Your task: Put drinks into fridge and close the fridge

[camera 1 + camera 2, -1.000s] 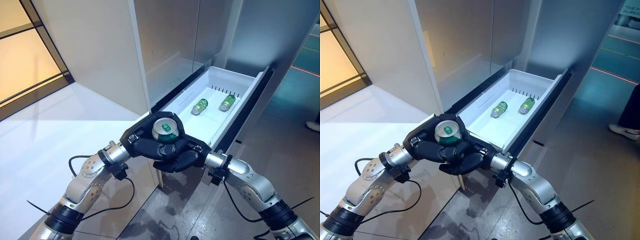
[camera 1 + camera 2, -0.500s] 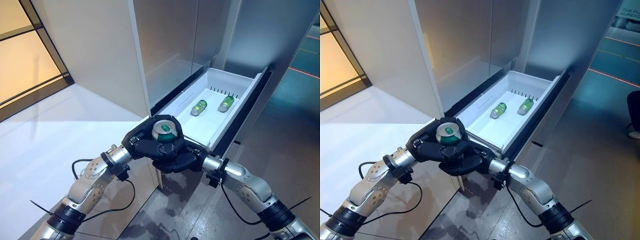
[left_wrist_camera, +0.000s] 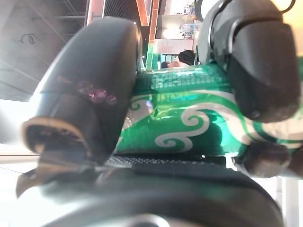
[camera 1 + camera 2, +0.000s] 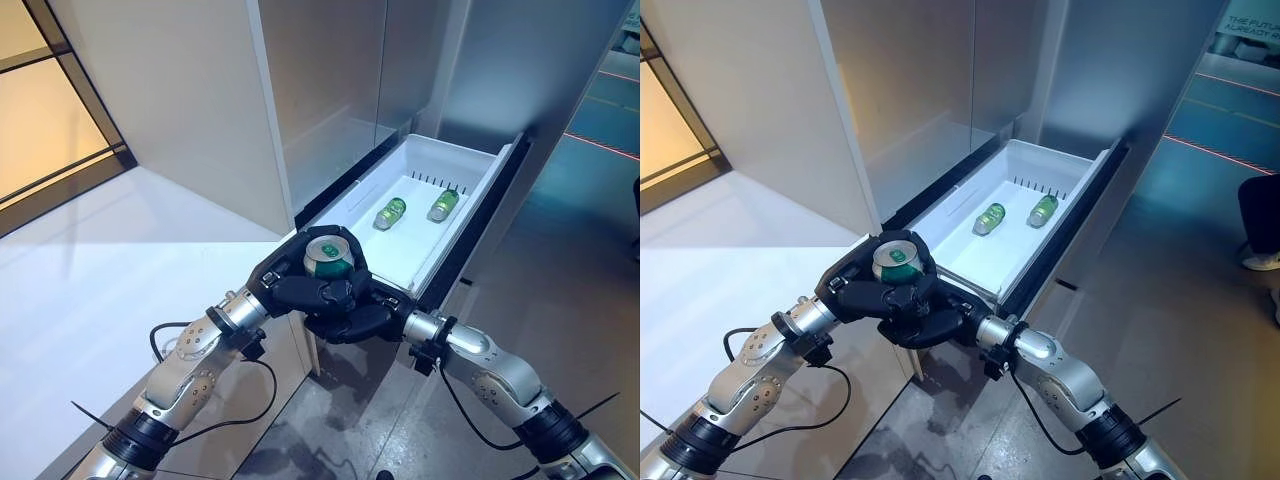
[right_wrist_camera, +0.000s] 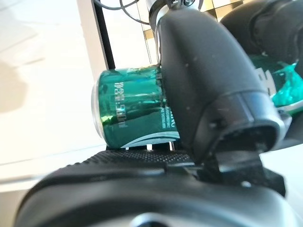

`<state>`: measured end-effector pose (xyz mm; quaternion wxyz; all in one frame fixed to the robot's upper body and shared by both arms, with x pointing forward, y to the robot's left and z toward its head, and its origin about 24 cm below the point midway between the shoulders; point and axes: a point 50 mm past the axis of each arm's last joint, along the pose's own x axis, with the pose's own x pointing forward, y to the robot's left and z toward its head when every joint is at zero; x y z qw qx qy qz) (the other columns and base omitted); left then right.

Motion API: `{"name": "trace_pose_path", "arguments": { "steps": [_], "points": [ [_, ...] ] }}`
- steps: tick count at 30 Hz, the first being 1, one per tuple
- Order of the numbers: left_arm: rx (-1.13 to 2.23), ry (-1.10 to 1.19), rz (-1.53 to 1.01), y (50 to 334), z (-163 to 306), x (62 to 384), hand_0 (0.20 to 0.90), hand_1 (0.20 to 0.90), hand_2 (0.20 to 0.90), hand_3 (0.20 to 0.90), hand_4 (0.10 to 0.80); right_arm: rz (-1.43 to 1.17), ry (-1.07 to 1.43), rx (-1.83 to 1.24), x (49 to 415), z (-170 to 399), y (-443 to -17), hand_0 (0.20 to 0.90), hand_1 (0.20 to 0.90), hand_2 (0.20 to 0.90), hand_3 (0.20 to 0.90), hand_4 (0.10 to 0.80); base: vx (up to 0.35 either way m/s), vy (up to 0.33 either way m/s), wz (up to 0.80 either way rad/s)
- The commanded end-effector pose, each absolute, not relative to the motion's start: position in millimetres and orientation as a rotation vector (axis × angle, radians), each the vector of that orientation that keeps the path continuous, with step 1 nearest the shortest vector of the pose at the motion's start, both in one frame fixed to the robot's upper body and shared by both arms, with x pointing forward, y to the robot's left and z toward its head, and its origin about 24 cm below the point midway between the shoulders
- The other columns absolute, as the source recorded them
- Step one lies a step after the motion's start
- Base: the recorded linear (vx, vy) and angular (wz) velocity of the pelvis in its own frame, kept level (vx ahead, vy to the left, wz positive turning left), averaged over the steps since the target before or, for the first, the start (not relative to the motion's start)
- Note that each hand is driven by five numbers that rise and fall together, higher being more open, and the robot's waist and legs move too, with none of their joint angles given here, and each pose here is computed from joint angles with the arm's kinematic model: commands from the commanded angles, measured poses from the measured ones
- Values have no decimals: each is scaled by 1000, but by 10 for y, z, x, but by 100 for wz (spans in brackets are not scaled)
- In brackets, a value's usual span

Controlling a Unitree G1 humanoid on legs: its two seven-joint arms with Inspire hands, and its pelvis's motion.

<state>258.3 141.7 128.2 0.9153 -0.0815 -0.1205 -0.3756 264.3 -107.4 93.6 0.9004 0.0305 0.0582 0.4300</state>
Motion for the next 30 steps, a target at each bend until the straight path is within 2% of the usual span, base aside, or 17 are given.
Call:
{"name": "trace_pose_path", "arguments": {
  "steps": [1, 2, 3, 4, 5, 17, 26, 30],
  "points": [
    [-38, -886, -699, 1309, 2316, 2596, 300, 300, 300, 200, 100, 974, -239, 227, 2705, 1757, -832, 300, 300, 300, 200, 100, -10, 2, -4],
    [-38, -890, -688, 1314, 2324, 2596, 326, 326, 326, 230, 130, 964, -246, 221, 2715, 1776, -851, 300, 300, 300, 200, 100, 0, 0, 0],
    [-36, -895, -679, 1319, 2329, 2592, 392, 392, 392, 307, 207, 956, -254, 212, 2718, 1788, -867, 300, 300, 300, 200, 100, 0, 0, 0],
    [-36, -895, -679, 1319, 2329, 2591, 392, 392, 392, 307, 207, 956, -254, 212, 2718, 1788, -867, 300, 300, 300, 200, 100, 0, 0, 0],
    [-42, -909, -651, 1341, 2359, 2587, 900, 900, 900, 900, 800, 922, -292, 180, 2736, 1843, -929, 300, 300, 300, 200, 100, 0, 0, 0],
    [-167, -865, -549, 1428, 2350, 2656, 900, 900, 900, 900, 800, 524, -528, -52, 2931, 2334, -1424, 300, 300, 300, 200, 100, 6, 2, 0],
    [-180, -712, -517, 1389, 2071, 2770, 900, 900, 900, 900, 800, 258, -565, -129, 3191, 2636, -1802, 300, 300, 300, 200, 100, 48, 25, 2],
    [-204, -566, -544, 1357, 1804, 2814, 900, 900, 900, 900, 800, 159, -580, -168, 3288, 2813, -2003, 300, 300, 300, 200, 100, 65, 22, 8]
  ]
}}
